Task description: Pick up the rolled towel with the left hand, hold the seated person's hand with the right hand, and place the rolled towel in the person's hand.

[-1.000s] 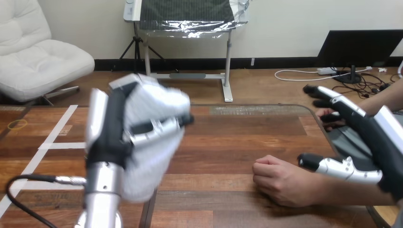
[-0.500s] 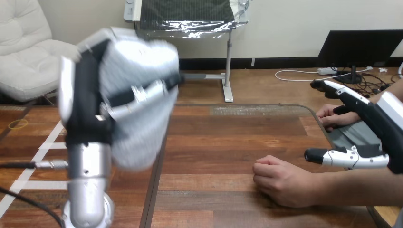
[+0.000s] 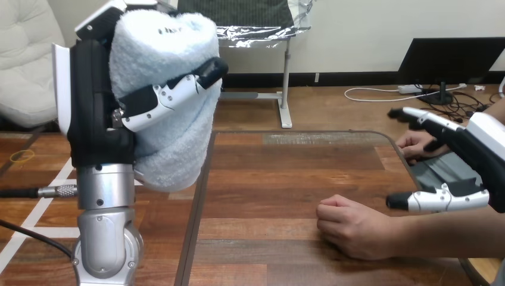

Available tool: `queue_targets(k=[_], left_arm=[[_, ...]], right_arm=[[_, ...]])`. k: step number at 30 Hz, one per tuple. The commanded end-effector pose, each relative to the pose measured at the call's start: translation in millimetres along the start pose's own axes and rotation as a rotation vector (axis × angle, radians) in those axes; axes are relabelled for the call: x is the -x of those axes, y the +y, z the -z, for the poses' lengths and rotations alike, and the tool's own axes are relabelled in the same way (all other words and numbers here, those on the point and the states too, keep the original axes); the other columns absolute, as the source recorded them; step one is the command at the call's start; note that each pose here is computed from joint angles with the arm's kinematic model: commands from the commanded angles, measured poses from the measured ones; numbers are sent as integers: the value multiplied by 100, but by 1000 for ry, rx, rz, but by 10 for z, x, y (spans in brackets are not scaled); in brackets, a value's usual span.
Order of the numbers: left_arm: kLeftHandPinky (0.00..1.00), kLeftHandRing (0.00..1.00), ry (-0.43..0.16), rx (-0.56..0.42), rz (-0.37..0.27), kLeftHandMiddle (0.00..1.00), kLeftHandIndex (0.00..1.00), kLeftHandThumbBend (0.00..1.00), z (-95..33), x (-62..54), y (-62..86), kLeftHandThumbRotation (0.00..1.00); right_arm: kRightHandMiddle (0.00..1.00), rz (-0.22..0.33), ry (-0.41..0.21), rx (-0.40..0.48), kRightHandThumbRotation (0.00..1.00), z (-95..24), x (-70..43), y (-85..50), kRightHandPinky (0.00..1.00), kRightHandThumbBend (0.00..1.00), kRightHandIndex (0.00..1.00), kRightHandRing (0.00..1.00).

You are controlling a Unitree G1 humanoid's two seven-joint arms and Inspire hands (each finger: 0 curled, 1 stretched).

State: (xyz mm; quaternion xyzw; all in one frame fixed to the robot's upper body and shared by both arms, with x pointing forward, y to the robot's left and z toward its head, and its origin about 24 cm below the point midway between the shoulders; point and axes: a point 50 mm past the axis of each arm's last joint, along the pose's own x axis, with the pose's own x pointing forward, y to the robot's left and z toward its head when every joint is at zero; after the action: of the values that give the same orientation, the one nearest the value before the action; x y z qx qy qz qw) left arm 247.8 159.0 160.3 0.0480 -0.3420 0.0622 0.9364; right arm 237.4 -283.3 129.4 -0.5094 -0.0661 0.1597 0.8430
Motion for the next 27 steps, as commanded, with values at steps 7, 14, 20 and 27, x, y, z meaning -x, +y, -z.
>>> queue_targets(k=[7,14,20,27], left_arm=[[25,31,-58,49,-20,36,39,60,-44,-116,-7,0],[25,31,-57,45,-16,36,39,61,-25,-111,-7,0],[25,31,-56,47,-8,36,39,61,-14,-105,-7,0],[26,31,-45,38,-12,37,39,60,-13,-95,-12,0]], right_arm=[[88,-64,-21,102,53,-24,-105,-138,70,100,90,85],[87,-123,0,123,50,6,-116,-111,74,100,88,85],[86,-157,31,148,46,39,-118,-86,76,100,86,84],[85,-182,66,159,40,86,-118,-47,73,100,84,83]])
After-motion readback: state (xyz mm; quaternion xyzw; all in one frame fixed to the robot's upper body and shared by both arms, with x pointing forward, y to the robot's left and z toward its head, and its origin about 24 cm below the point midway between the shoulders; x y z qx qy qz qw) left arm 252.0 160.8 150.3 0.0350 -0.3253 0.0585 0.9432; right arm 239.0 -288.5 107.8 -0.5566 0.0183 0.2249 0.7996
